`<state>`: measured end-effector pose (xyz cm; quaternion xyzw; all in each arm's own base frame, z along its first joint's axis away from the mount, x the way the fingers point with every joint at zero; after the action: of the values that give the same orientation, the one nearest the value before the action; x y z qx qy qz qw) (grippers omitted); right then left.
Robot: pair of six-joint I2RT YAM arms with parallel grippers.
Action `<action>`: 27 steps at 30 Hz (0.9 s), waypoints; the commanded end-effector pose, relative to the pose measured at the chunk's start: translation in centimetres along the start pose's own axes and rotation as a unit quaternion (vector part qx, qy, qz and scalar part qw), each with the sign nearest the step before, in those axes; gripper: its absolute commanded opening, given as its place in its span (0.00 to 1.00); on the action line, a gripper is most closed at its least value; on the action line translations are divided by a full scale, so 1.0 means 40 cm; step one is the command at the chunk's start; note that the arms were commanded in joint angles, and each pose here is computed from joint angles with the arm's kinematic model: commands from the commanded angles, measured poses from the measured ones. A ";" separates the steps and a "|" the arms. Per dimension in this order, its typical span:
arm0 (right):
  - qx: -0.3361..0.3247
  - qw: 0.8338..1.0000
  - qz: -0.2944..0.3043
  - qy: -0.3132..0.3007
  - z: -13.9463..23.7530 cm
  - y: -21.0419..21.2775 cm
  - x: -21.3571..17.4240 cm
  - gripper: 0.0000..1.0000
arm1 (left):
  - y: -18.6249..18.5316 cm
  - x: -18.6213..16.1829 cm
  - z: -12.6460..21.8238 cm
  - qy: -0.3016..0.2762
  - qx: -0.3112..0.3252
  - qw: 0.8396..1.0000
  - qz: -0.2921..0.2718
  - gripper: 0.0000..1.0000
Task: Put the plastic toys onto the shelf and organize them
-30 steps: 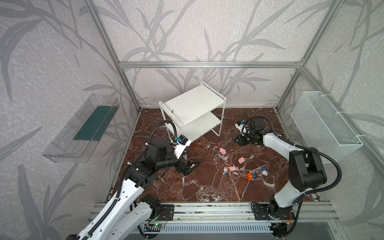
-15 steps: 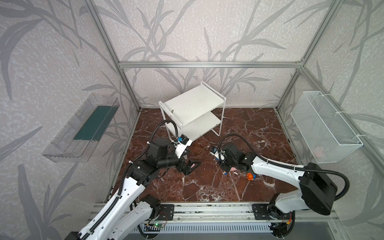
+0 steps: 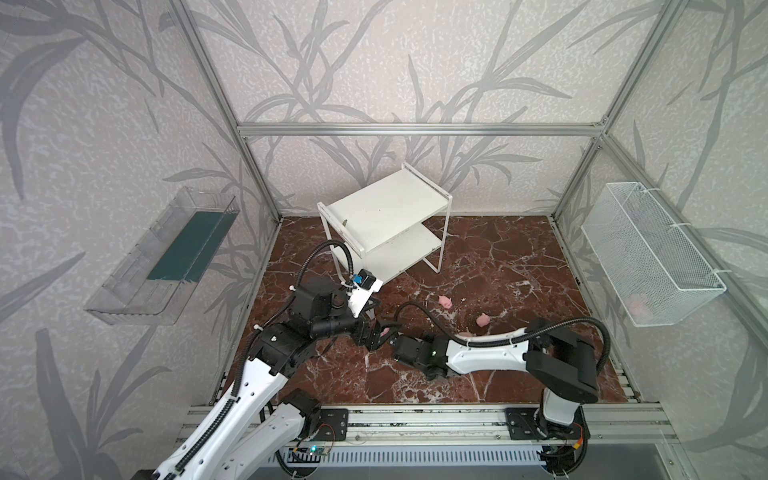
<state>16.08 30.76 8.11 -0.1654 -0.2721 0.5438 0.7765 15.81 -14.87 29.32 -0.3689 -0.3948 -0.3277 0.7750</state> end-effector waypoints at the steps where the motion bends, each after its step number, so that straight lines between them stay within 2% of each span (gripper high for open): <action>1: 0.008 1.000 0.011 0.010 0.022 0.043 -0.002 0.49 | -0.012 0.010 0.010 -0.015 -0.010 1.000 -0.011 0.99; 5: 0.047 0.999 0.005 -0.020 0.085 0.078 -0.005 0.61 | -0.012 0.009 0.010 -0.015 -0.009 1.000 -0.012 0.99; 9: 0.087 0.993 -0.049 -0.061 0.136 0.039 -0.028 0.71 | -0.012 0.010 0.011 -0.015 -0.009 1.000 -0.013 0.99; 14: 0.178 0.967 -0.153 -0.099 0.139 -0.044 -0.041 0.75 | -0.012 0.010 0.012 -0.015 -0.009 1.000 -0.012 0.99; 17: 0.212 0.952 -0.190 -0.111 0.141 -0.073 -0.051 0.77 | -0.014 0.007 0.015 -0.017 -0.007 1.000 -0.013 0.99; 27: 0.246 0.953 -0.167 -0.055 0.112 -0.048 -0.077 0.78 | -0.015 0.010 0.016 -0.020 -0.008 1.000 -0.015 0.99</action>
<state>14.58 27.02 12.85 0.1032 -0.2306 0.4558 0.8535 15.39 -14.64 29.97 -0.3704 -0.4098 -0.3299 0.7656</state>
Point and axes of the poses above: each gripper's point midway between its finger pads, its own z axis back along the fingers, its own y axis along the line the jaws close on, x = y × z, the point moved 7 cm from there along z, back along the fingers
